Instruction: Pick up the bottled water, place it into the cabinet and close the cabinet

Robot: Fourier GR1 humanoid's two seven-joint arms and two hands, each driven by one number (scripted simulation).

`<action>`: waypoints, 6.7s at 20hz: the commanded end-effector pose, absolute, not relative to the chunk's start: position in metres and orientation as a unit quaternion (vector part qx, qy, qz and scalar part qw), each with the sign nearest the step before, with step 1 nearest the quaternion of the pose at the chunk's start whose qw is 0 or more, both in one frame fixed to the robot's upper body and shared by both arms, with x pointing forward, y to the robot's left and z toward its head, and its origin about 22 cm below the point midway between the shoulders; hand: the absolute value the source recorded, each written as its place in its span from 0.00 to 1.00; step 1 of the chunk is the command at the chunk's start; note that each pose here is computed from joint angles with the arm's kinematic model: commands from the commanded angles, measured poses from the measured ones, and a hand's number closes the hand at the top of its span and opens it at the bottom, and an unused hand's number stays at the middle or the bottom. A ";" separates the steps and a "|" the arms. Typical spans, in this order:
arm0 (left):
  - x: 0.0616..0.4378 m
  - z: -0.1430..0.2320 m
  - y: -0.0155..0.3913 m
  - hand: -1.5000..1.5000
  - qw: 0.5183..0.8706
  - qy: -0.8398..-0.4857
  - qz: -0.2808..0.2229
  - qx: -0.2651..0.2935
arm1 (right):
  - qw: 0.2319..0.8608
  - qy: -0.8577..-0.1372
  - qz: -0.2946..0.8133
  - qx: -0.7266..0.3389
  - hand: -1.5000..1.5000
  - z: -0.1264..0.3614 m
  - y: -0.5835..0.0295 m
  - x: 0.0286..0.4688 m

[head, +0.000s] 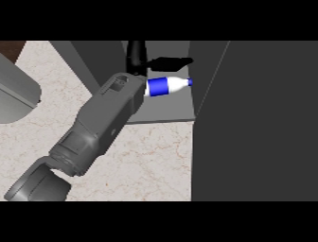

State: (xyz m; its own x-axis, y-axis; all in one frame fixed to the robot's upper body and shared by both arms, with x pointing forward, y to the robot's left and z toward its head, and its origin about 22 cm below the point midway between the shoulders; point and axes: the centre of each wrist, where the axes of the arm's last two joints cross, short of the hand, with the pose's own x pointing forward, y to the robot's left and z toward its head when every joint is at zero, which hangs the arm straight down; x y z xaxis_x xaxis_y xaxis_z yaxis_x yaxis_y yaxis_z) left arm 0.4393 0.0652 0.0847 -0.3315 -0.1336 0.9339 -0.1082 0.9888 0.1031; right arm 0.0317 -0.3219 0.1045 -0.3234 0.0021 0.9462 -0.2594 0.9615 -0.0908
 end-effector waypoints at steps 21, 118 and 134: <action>0.355 0.067 0.060 0.00 0.568 -0.810 0.004 -0.142 | 0.565 -0.813 0.107 0.086 0.00 0.134 -0.297 0.028; 0.149 0.062 0.285 0.00 0.555 -0.813 0.034 -0.173 | 0.579 -0.578 0.349 0.457 1.00 0.124 -0.098 0.143; 0.145 0.054 0.290 0.00 0.556 -0.812 0.046 -0.172 | 0.649 -0.674 0.127 0.331 1.00 0.114 -0.144 0.193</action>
